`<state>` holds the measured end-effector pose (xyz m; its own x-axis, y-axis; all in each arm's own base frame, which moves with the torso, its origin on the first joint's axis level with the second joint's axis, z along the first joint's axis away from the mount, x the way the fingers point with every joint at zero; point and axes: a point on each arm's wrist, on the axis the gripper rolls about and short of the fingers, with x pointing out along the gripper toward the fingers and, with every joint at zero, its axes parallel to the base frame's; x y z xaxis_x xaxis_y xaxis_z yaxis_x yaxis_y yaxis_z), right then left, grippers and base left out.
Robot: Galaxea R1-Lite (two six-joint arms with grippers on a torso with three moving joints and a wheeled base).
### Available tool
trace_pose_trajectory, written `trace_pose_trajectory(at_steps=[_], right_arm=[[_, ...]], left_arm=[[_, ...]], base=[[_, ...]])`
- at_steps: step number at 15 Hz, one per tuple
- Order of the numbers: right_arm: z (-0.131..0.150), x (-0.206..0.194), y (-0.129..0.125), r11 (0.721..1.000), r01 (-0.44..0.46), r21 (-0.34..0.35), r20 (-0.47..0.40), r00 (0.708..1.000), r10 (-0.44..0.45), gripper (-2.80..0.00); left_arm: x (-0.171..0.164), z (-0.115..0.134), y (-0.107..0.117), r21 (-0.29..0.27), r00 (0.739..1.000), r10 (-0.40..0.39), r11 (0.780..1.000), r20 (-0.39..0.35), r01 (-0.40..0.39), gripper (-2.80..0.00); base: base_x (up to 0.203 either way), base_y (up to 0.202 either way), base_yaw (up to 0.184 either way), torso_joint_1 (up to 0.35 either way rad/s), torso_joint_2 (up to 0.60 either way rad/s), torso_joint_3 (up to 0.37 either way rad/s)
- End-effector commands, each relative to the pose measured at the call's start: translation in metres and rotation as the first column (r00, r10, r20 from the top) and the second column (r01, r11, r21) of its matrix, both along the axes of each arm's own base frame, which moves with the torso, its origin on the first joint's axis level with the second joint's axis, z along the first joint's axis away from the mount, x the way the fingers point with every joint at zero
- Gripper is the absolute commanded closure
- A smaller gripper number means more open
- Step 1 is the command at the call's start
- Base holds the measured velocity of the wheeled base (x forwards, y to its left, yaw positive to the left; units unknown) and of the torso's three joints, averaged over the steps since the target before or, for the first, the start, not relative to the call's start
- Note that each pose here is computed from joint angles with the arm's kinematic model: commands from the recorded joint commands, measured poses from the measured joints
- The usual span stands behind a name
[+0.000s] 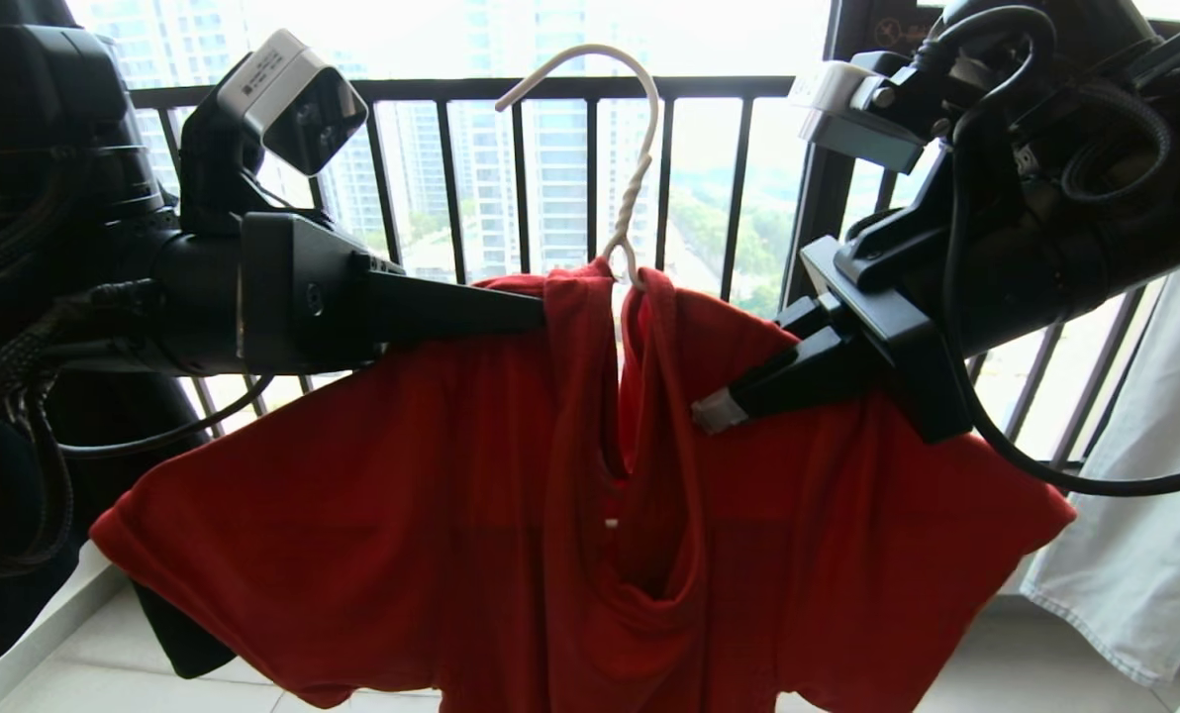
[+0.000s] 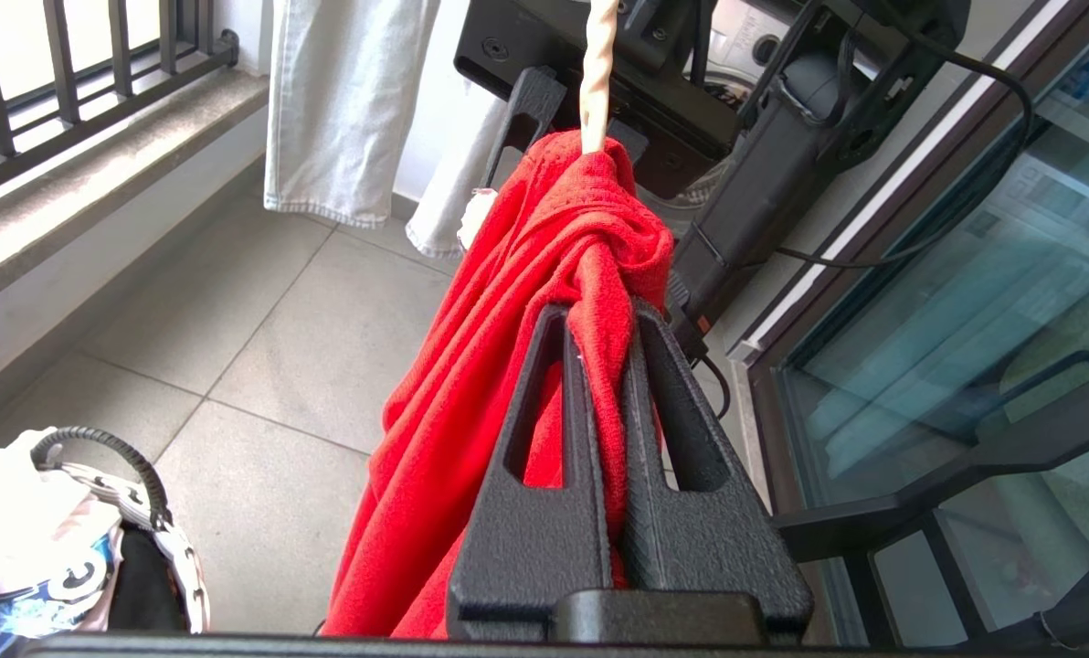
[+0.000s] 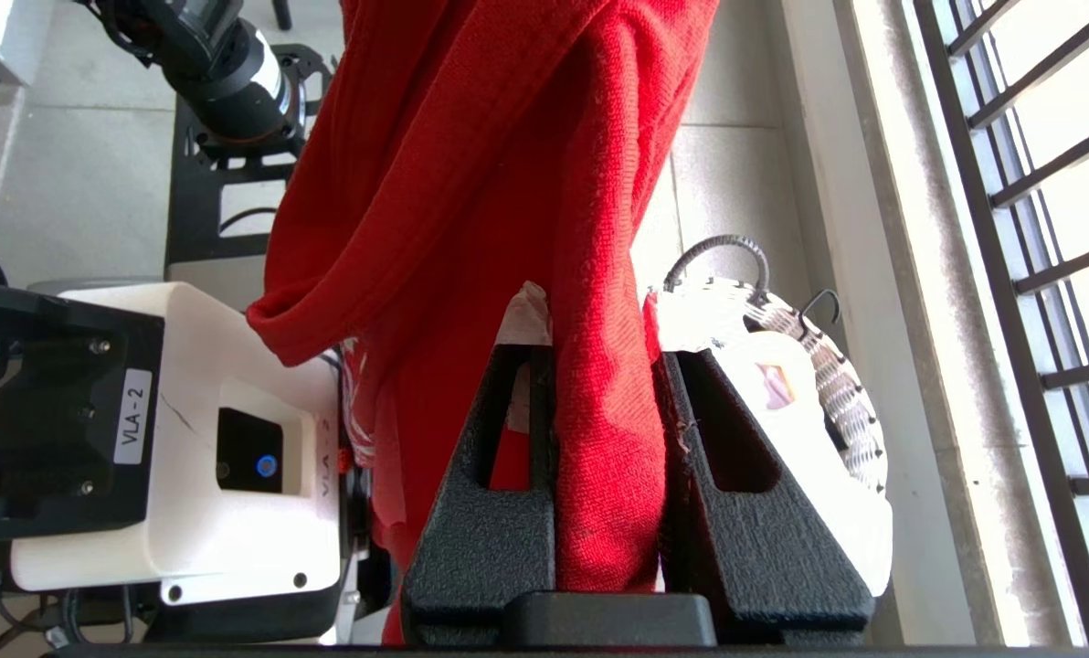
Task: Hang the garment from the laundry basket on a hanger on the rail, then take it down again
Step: Hang the clothes rack on the clothesline
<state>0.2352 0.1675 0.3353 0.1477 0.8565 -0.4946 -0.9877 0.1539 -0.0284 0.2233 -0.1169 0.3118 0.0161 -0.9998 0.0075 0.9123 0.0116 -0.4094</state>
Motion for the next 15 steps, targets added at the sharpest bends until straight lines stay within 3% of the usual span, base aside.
trace_pose_trajectory(at_steps=[1, 6, 7, 15], right_arm=[[0.0011, -0.0018, -0.0011, 1.000, 0.000, -0.001, 0.007, 1.000, 0.000, 0.00], [0.0002, 0.0006, 0.0005, 1.000, -0.002, 0.003, 0.015, 1.000, 0.002, 0.00], [0.0002, 0.0006, 0.0005, 1.000, -0.003, 0.004, 0.015, 1.000, 0.003, 0.00], [0.0022, 0.0009, 0.0006, 1.000, -0.001, 0.016, 0.029, 1.000, 0.000, 0.00]], left_arm=[[0.0006, -0.0002, -0.0002, 0.000, 1.000, -0.005, 1.000, -0.002, 0.005, 0.00], [0.0008, -0.0033, -0.0003, 0.001, 1.000, -0.003, 1.000, 0.004, 0.003, 0.00], [0.0003, -0.0030, -0.0001, 0.000, 1.000, -0.004, 1.000, 0.009, 0.004, -2.80], [-0.0015, -0.0014, 0.0007, -0.002, 1.000, -0.002, 1.000, 0.017, 0.002, -2.80]], base=[[0.000, 0.000, 0.000, 0.000, 0.00, 0.000], [0.000, 0.000, 0.000, 0.000, 0.00, 0.000], [0.000, 0.000, 0.000, 0.000, 0.00, 0.000], [0.000, 0.000, 0.000, 0.000, 0.00, 0.000]])
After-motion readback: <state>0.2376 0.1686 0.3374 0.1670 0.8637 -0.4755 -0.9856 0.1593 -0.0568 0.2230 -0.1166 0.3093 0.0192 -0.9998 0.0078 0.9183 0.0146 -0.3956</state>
